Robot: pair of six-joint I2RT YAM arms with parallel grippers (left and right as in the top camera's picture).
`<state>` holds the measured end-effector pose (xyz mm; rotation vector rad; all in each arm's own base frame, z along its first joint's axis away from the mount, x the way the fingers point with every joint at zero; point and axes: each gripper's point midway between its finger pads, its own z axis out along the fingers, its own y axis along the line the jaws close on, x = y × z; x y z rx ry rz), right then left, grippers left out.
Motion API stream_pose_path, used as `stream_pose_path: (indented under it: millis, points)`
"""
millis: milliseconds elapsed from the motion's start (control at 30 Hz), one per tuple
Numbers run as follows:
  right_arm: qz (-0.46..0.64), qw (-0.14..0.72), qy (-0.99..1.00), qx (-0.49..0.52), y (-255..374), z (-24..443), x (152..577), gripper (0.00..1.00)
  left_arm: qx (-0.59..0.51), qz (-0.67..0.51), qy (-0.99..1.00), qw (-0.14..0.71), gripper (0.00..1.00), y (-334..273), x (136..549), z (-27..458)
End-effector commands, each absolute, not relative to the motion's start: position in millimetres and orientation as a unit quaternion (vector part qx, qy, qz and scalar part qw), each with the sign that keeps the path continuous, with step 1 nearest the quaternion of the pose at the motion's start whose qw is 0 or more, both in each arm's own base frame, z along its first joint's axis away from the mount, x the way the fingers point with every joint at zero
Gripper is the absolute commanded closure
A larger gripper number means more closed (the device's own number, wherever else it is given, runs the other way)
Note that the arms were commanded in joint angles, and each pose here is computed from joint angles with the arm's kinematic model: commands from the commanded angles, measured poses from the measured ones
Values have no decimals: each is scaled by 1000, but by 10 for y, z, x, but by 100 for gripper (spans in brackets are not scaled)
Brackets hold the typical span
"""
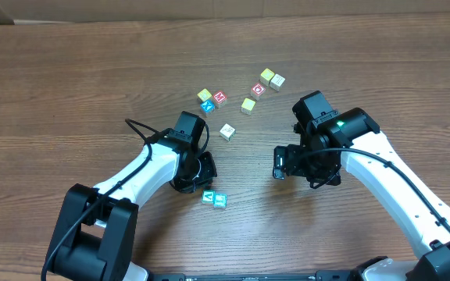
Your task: Flip 5 blocks
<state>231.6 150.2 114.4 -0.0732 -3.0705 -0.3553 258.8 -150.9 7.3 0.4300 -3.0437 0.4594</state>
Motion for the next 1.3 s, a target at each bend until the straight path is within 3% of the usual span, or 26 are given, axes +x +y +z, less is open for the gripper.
stream_pose_path:
  millis: [0,1267]
  points:
    - [-113,21,-993,-19,1506,1142,2315,2,121,149,-981,27,96,-1520,2526,35]
    - [-113,22,-993,-20,1505,1142,2313,2,105,140,-984,46,96,-1586,2387,28]
